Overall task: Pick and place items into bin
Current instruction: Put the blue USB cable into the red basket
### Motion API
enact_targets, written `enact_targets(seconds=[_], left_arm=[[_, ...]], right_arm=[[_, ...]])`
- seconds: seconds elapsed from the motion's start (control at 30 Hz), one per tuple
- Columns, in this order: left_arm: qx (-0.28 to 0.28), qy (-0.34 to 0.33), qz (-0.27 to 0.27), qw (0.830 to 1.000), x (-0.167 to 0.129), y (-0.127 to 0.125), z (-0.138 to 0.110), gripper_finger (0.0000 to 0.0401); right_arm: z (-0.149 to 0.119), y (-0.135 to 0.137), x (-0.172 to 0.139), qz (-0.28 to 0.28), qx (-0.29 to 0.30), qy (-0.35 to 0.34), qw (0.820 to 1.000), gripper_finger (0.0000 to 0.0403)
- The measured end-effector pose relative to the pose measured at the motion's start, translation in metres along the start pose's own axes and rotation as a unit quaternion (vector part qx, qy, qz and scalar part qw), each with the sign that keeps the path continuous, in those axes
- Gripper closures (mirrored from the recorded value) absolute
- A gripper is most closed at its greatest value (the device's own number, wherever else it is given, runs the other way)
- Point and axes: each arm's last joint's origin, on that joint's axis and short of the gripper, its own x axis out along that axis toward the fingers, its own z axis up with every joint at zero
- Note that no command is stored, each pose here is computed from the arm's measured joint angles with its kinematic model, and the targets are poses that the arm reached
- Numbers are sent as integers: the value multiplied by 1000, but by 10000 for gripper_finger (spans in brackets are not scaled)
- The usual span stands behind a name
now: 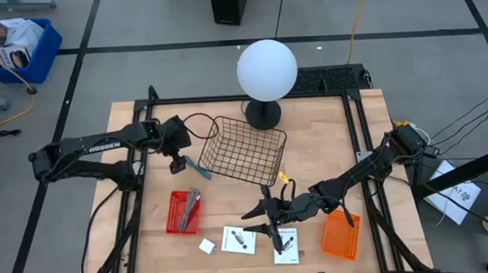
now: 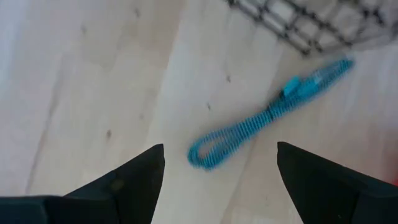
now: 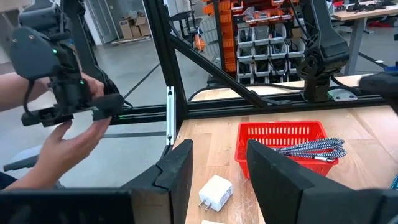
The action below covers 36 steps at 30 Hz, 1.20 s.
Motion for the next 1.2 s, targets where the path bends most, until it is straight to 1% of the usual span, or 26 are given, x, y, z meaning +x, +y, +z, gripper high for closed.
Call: enact_targets(seconds=[0.13,0.2,0.37,0.47,0.77,0.83,1.2], left_arm=[[-24,4,0,1000,9,3,-8,91],[-40,-5,0,999,13,4,-10,91],[-70,6,6,998,24,7,-21,91],[-77,14,8,997,29,8,-27,91],[-63,-9,4,998,33,8,-26,91],[-54,-7,2,998,33,8,-26,91],[-51,8,-8,999,45,9,-24,91]], right_arm=[[0,0,0,0,0,0,1000,261],[0,0,0,0,0,0,1000,261],[0,0,0,0,0,0,1000,261],[0,0,0,0,0,0,1000,261],[0,0,0,0,0,0,1000,261],[0,0,0,0,0,0,1000,261],[0,0,0,0,0,0,1000,261]])
